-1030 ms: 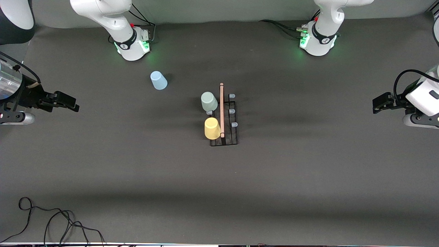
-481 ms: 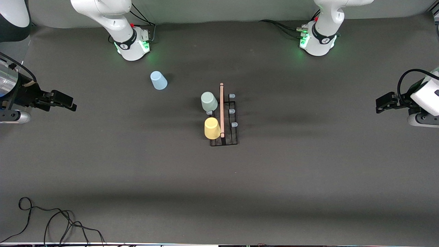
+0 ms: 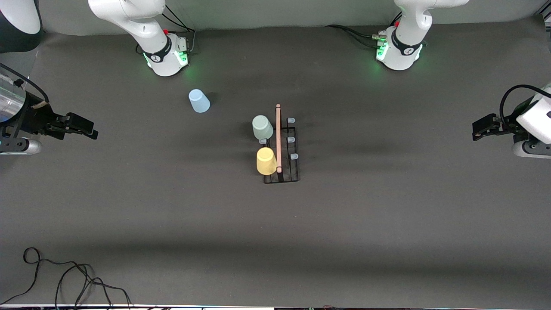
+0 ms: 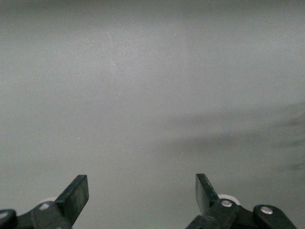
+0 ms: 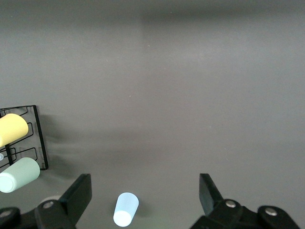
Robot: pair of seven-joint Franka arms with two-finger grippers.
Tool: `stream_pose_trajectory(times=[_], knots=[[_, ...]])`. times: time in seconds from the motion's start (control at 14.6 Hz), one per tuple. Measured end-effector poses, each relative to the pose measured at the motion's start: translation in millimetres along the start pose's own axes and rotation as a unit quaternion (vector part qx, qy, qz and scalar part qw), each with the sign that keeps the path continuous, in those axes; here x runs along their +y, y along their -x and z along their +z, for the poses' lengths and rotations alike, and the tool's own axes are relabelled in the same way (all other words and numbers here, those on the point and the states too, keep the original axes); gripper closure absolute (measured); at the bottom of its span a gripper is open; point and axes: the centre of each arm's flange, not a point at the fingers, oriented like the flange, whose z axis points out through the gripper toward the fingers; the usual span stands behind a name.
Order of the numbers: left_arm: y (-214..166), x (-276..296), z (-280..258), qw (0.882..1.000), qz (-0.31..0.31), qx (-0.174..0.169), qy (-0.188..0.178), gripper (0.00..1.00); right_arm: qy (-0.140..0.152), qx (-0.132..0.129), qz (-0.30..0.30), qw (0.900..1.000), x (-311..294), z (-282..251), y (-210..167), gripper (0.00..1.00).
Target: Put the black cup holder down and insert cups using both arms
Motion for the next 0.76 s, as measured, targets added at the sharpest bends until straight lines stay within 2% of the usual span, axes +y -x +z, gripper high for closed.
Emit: stream_pose_trajectory(times=[0.76], knots=[[1.4,-0.7,1.0,1.0,-0.001,-0.006,0.001,0.0,0.0,0.0,-0.001,1.0,-0.9,0.3,0.1,0.0]])
